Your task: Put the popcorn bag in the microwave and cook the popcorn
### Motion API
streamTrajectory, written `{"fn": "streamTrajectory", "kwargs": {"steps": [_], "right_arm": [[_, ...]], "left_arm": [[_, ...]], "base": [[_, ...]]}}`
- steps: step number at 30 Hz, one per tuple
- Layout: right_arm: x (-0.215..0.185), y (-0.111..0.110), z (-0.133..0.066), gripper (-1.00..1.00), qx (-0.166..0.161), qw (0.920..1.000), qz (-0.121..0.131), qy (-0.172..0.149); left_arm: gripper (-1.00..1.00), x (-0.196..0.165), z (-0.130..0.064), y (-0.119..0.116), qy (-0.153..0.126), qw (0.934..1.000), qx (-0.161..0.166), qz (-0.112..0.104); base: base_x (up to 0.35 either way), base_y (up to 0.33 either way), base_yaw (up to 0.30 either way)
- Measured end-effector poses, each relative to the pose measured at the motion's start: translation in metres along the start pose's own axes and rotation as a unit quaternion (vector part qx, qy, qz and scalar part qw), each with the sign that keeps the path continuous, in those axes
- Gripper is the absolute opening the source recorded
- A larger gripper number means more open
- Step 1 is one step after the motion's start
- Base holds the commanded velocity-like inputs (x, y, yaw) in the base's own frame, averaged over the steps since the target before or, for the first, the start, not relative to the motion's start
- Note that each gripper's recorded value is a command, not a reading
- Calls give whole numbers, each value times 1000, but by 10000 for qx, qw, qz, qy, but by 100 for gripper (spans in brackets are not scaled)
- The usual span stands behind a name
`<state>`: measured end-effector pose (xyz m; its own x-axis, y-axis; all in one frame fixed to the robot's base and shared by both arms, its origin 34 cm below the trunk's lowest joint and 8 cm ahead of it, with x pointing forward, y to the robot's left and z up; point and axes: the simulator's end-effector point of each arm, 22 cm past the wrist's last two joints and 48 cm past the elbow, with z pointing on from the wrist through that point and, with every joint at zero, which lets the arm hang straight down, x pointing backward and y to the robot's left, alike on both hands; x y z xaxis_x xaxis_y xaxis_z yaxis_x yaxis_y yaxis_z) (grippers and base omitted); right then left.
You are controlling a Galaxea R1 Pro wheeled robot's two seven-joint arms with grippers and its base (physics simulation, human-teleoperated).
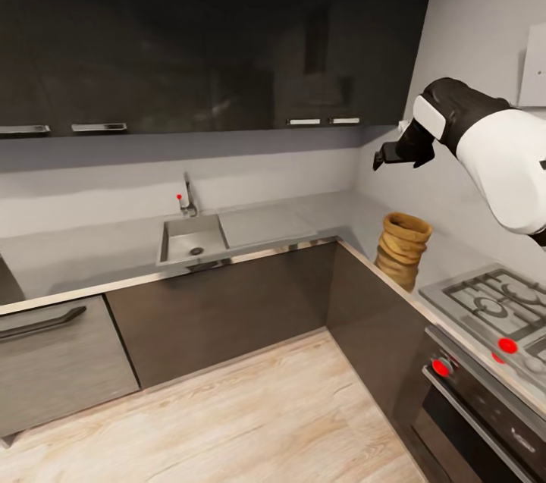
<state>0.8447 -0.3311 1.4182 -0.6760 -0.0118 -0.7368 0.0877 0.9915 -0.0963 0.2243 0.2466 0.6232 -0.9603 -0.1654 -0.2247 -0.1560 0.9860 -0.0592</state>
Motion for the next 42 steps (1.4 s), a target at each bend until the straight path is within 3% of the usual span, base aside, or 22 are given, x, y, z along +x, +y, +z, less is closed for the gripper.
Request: {"fn": "streamTrajectory", "kwargs": {"steps": [25, 31, 42], "right_arm": [[20, -19, 17, 100, 161, 9997, 19, 191], [39, -19, 34, 100, 221, 9990, -48, 374], [47, -18, 40, 100, 243, 9987, -85, 444]], "left_arm": [[100, 0, 0, 0, 9, 10000, -10, 5], [100, 0, 0, 0, 4, 10000, -8, -2], [100, 0, 0, 3, 0, 10000, -23, -8]], "base": [[306, -204, -11], [79, -58, -264], [91, 9, -57]]}}
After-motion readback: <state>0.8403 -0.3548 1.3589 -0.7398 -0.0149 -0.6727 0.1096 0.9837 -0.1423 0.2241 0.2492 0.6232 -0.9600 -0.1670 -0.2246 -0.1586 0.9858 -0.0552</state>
